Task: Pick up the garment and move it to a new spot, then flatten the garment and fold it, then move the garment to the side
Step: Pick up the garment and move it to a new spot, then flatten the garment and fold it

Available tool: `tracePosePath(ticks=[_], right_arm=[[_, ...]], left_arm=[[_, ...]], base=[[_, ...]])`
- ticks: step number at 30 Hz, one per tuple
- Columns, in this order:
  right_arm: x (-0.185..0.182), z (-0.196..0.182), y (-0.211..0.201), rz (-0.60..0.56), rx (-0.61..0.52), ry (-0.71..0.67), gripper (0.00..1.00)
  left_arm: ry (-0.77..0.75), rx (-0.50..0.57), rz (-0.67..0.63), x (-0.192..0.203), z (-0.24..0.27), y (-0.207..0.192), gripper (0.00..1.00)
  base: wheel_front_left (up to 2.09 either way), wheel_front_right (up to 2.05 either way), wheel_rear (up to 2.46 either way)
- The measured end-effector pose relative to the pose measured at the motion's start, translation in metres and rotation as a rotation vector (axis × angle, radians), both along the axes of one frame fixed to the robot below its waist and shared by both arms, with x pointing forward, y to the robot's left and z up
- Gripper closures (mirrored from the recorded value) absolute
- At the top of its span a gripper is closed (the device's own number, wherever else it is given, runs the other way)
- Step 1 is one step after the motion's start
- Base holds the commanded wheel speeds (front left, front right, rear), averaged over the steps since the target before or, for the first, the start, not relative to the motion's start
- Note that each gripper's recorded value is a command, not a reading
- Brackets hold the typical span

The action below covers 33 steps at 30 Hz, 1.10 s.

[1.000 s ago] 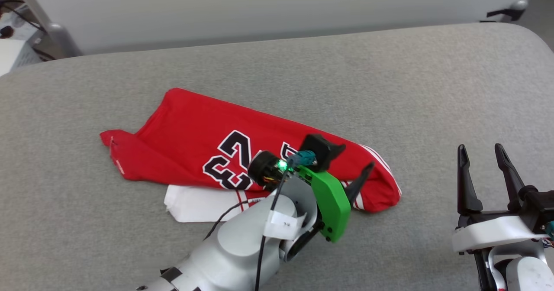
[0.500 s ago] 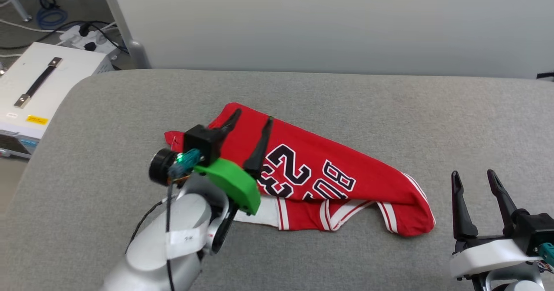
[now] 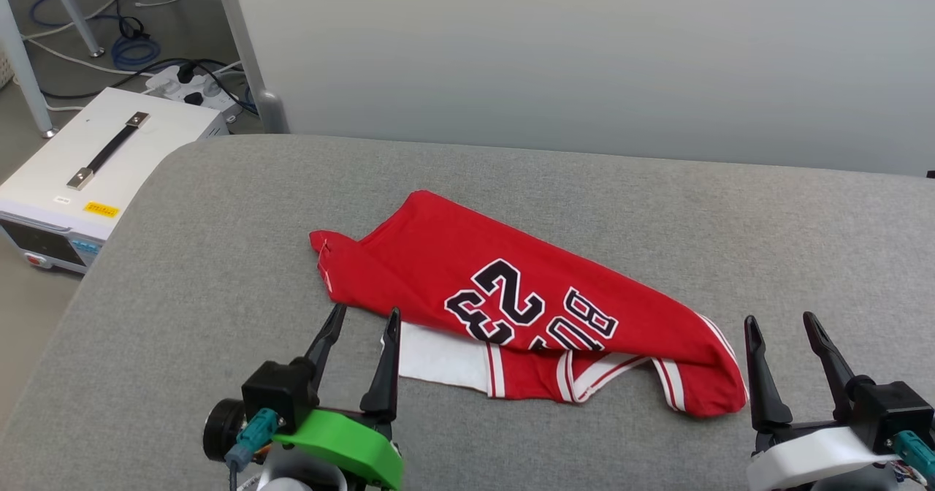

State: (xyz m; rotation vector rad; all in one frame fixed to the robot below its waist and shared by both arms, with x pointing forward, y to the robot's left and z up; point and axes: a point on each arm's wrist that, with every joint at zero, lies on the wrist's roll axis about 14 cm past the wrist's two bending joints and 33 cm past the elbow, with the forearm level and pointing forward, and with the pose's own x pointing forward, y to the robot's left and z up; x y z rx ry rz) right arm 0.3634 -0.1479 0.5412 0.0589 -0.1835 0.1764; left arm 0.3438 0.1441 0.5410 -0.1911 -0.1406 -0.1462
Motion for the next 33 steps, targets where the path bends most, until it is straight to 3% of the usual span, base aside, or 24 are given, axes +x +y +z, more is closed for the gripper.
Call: tracePosePath(ticks=[15, 21, 28, 33], right_arm=[[0.003, -0.008, 0.000, 0.000, 0.016, 0.025, 0.00], [0.012, -0.028, 0.013, 0.053, 0.015, 0.113, 0.00], [0.060, -0.038, 0.047, 0.256, -0.182, 0.332, 0.00], [0.086, -0.055, 0.078, 0.430, -0.326, 0.580, 0.00]], left_arm=[[-0.012, 0.002, 0.009, 0.002, -0.005, 0.000, 0.00], [0.013, 0.002, 0.015, 0.003, -0.014, 0.001, 0.00], [0.029, -0.001, 0.038, 0.014, -0.019, 0.008, 0.00], [0.043, 0.002, 0.067, 0.023, -0.023, 0.018, 0.00]], base=[[0.00, 0.00, 0.00], [0.00, 0.00, 0.00], [0.00, 0.00, 0.00], [0.00, 0.00, 0.00]])
